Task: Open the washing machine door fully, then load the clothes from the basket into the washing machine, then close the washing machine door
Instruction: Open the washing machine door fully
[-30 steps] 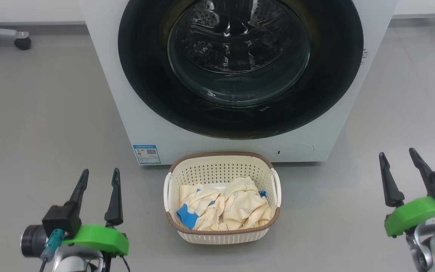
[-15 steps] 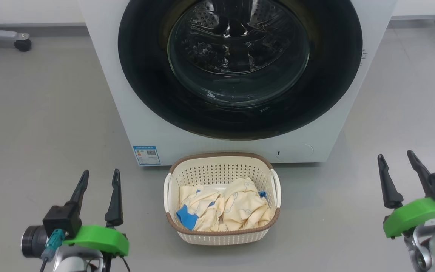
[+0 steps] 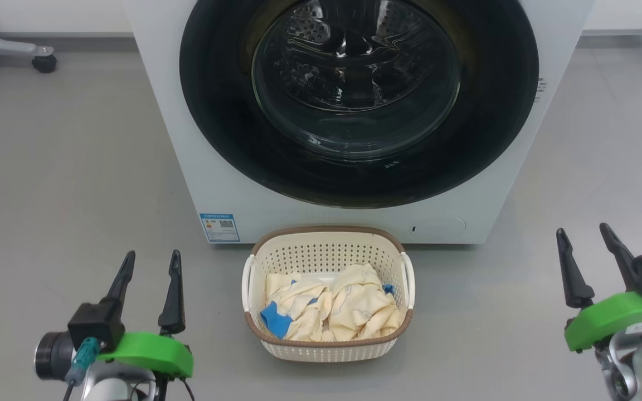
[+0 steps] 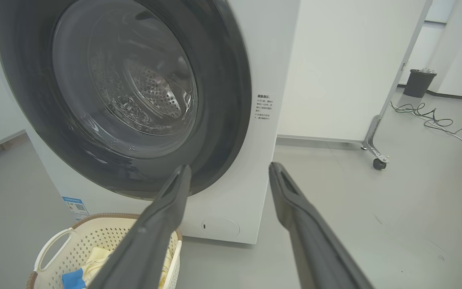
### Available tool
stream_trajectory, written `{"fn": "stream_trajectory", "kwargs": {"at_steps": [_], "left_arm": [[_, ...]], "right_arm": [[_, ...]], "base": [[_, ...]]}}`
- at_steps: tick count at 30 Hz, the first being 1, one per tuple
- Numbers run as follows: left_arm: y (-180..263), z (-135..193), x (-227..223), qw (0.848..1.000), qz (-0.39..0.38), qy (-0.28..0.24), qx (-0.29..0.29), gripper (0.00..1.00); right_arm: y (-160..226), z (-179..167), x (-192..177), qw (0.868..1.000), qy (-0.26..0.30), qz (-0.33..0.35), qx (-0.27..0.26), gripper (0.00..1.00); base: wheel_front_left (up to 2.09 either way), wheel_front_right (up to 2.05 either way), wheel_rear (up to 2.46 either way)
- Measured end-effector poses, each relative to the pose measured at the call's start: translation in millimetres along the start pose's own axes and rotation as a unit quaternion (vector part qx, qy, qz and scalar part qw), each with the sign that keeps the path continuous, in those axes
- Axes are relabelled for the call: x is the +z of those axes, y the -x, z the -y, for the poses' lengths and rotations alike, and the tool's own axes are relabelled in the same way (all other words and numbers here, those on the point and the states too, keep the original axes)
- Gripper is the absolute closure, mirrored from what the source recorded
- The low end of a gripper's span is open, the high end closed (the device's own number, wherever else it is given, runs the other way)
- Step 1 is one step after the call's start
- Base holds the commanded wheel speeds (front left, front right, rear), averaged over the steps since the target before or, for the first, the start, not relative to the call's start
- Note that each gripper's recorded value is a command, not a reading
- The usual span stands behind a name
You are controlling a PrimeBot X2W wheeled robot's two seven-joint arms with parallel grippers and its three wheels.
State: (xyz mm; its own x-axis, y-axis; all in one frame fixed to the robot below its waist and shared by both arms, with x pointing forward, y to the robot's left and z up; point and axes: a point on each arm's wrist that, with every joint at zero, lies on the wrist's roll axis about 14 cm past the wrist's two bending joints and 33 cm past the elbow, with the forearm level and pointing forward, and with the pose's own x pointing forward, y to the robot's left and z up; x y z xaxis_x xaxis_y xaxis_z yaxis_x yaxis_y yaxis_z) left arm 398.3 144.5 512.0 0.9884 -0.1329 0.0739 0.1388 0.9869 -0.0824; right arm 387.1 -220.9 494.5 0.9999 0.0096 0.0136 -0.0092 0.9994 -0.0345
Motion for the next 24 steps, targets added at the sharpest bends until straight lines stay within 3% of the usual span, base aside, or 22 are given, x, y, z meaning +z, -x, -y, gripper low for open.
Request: {"fn": "stream_trajectory", "kwargs": {"at_steps": [24], "left_arm": [[-9.5,7.4,1.6,1.000,0.006,0.006,-0.009,0.00]], "right_arm": [[2.4,12.8,-5.7,1.000,-0.001,-0.008,-0.019,0.00]], "base": [[1.20,1.20,-2.40]]}}
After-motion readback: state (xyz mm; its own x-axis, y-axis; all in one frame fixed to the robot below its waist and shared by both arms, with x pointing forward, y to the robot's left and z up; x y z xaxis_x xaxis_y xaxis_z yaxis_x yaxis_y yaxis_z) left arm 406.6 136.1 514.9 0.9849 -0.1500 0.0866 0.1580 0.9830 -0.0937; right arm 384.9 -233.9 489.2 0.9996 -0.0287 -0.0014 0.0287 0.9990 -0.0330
